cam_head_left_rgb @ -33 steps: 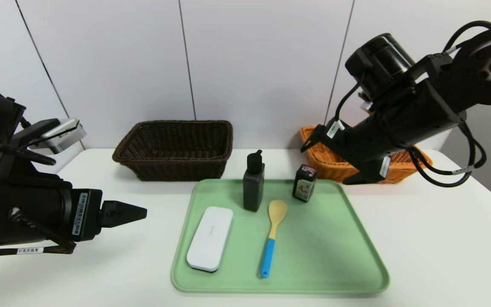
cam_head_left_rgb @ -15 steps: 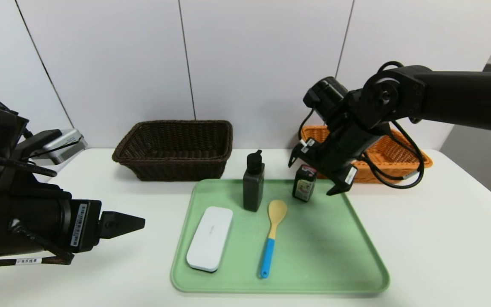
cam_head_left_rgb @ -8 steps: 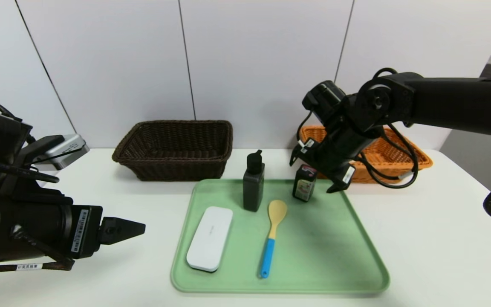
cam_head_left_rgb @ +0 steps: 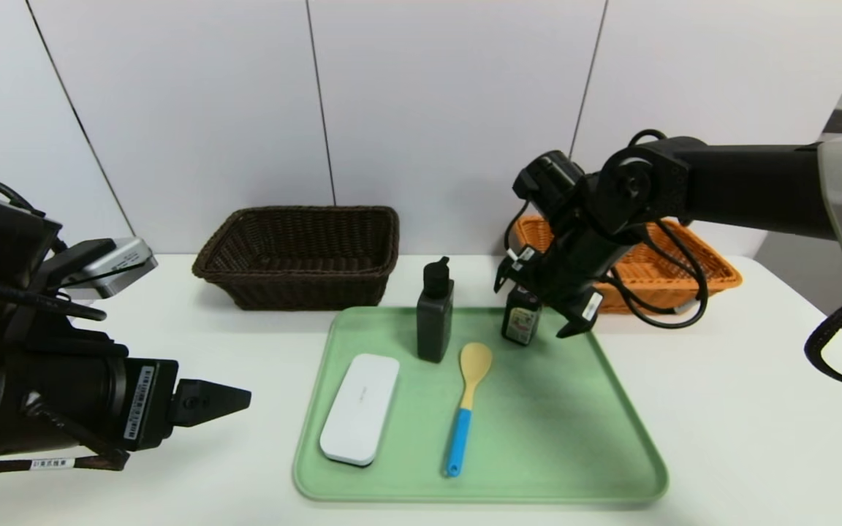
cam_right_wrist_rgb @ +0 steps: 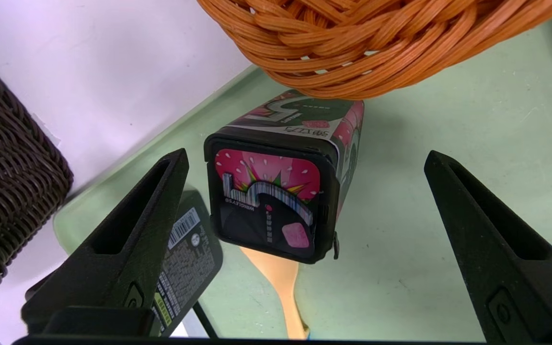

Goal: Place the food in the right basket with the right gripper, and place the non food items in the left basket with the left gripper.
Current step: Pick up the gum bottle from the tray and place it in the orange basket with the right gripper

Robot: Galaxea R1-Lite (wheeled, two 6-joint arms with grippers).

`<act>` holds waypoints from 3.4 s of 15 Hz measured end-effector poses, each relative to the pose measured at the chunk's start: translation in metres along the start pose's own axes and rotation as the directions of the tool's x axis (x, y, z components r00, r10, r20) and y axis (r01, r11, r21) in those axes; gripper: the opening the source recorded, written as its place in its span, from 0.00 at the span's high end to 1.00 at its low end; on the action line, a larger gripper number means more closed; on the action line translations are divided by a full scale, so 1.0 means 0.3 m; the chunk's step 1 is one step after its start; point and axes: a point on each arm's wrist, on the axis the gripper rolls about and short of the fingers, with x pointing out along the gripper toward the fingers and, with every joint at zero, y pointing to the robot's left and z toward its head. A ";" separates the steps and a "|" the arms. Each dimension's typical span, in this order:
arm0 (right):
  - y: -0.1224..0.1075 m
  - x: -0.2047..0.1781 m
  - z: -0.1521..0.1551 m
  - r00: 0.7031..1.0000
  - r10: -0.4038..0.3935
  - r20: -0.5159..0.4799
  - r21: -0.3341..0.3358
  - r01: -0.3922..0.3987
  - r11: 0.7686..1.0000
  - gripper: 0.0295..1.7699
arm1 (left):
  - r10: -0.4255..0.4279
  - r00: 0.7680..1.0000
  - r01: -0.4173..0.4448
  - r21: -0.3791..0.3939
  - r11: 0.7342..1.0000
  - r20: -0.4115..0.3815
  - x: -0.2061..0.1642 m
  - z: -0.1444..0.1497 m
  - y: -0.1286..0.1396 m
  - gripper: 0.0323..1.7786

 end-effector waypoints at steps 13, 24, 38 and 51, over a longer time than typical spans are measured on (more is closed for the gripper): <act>0.002 0.021 0.000 1.000 -0.003 -0.003 -0.012 0.003 1.000 0.56 | 0.002 1.000 -0.002 -0.002 1.000 -0.018 0.008 -0.017 0.005 0.05; -0.048 -0.261 -0.024 0.988 0.102 -0.116 -0.041 -0.107 0.993 0.56 | -0.001 1.000 0.001 -0.009 1.000 -0.027 0.012 -0.021 0.006 0.05; -0.270 -0.483 0.400 0.865 0.318 0.387 -0.190 -0.263 0.946 0.56 | -0.009 1.000 0.009 0.001 1.000 -0.011 0.020 -0.006 0.001 0.05; -0.368 0.042 0.563 0.930 -0.050 0.363 -0.085 0.086 0.993 0.56 | -0.014 1.000 0.014 -0.002 1.000 0.012 0.041 0.007 -0.003 0.05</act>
